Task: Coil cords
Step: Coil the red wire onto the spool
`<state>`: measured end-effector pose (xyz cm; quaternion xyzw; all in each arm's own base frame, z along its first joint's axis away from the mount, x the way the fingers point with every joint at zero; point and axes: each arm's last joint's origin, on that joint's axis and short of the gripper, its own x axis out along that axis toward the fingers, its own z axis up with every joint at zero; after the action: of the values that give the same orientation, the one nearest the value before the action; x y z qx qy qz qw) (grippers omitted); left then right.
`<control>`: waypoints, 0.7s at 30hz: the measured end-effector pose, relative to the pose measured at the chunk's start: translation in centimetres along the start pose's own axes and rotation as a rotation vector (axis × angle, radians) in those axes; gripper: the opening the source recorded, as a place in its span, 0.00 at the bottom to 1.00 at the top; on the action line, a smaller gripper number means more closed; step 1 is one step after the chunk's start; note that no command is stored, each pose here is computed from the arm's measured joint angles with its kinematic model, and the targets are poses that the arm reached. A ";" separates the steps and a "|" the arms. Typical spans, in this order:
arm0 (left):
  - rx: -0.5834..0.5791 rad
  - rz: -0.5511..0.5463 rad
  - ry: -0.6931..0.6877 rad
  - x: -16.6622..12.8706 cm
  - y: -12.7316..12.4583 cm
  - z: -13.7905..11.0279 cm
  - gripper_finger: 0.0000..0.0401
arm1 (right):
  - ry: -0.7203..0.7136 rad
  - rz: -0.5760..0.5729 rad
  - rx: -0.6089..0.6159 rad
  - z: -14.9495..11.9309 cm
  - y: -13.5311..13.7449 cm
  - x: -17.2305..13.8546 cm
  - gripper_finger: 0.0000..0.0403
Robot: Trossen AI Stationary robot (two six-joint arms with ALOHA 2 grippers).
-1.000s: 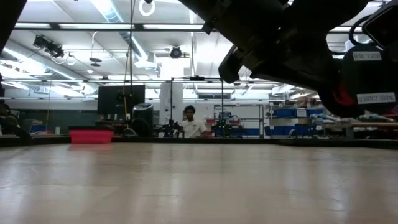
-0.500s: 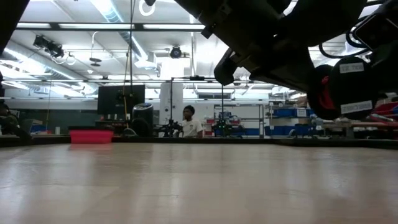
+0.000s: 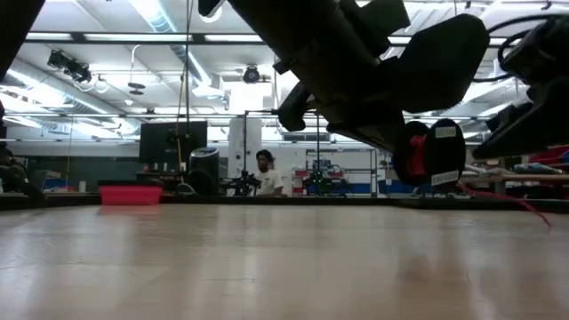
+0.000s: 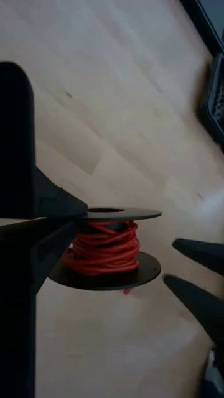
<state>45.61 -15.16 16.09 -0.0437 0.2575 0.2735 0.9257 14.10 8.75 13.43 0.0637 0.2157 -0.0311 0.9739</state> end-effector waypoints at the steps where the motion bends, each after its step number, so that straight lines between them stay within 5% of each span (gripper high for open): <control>1: -0.010 0.002 -0.002 0.0 0.0 0.0 0.00 | 0.013 -0.018 0.006 -0.2 -0.1 0.0 0.32; 21: -0.183 0.012 -0.008 0.6 0.5 0.4 0.00 | 0.183 -0.101 0.131 -3.1 -0.3 1.4 0.31</control>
<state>45.95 -14.37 16.14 -0.1257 0.2280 0.3016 0.9172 14.09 8.85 9.99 0.1191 0.3042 -0.0881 0.9410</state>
